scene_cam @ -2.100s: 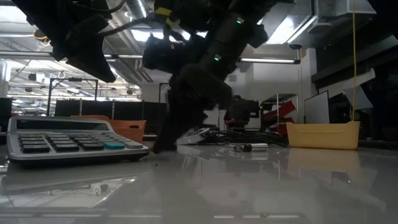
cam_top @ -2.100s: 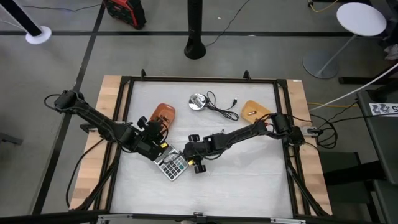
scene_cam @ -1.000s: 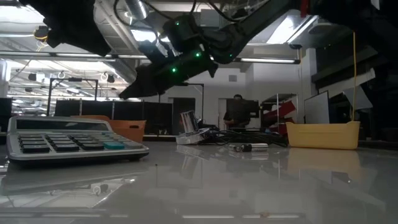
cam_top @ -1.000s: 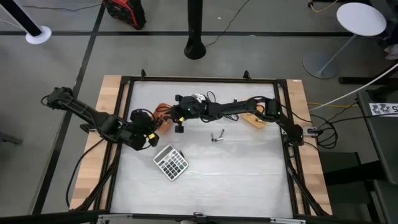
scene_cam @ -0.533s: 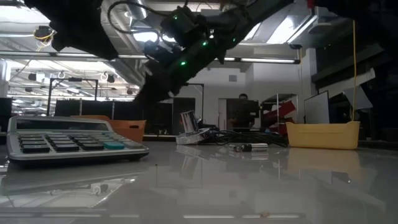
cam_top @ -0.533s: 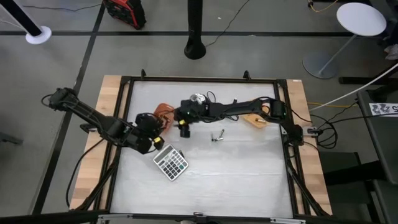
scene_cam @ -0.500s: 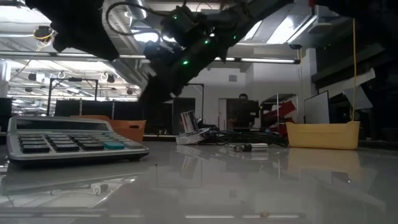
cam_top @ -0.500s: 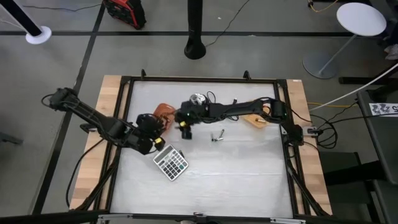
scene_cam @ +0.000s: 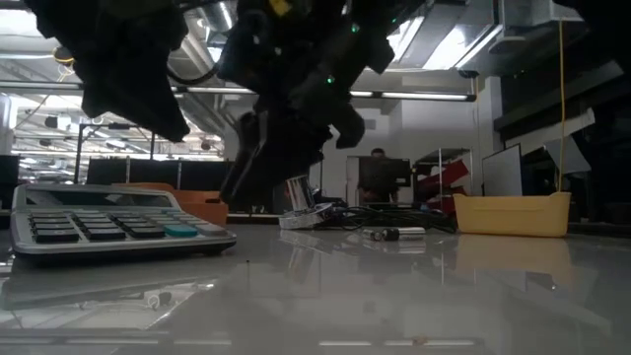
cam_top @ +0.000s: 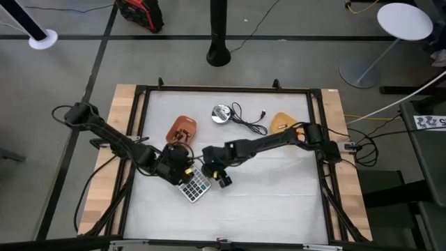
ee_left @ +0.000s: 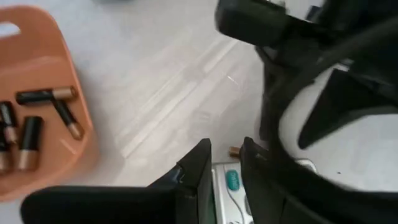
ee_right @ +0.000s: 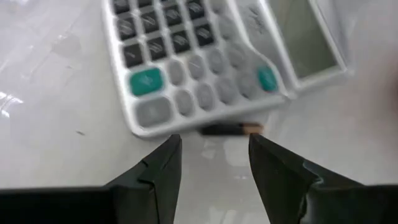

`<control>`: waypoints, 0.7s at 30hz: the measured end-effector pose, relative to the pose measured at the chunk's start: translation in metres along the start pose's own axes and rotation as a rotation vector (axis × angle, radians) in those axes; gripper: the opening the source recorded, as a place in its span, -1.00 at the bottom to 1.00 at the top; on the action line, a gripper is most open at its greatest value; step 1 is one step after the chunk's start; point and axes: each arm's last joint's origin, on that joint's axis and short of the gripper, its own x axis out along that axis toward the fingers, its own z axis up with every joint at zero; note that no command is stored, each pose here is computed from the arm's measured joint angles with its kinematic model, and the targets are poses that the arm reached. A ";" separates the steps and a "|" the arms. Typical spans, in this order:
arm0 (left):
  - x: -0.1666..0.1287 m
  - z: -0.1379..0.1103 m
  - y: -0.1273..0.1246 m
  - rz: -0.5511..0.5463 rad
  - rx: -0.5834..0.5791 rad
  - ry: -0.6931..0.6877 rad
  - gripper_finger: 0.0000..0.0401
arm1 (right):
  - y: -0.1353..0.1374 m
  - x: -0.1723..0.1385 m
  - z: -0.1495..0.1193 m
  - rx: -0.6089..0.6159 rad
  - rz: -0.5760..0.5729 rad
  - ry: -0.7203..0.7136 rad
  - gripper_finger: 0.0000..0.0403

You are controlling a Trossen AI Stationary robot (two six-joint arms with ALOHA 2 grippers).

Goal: Sort batteries
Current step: Adjust the silver calculator

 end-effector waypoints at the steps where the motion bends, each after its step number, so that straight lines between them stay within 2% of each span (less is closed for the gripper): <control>1: 0.001 -0.002 -0.001 0.004 -0.004 0.005 -0.62 | 0.003 0.001 0.002 -0.009 0.001 -0.010 -0.10; 9: 0.007 -0.024 -0.014 -0.006 -0.035 0.033 -0.62 | 0.010 0.002 0.006 -0.016 -0.035 -0.005 -0.10; 21: 0.028 -0.053 -0.041 -0.094 -0.033 0.033 -0.62 | 0.008 0.002 0.005 0.000 -0.058 0.006 -0.10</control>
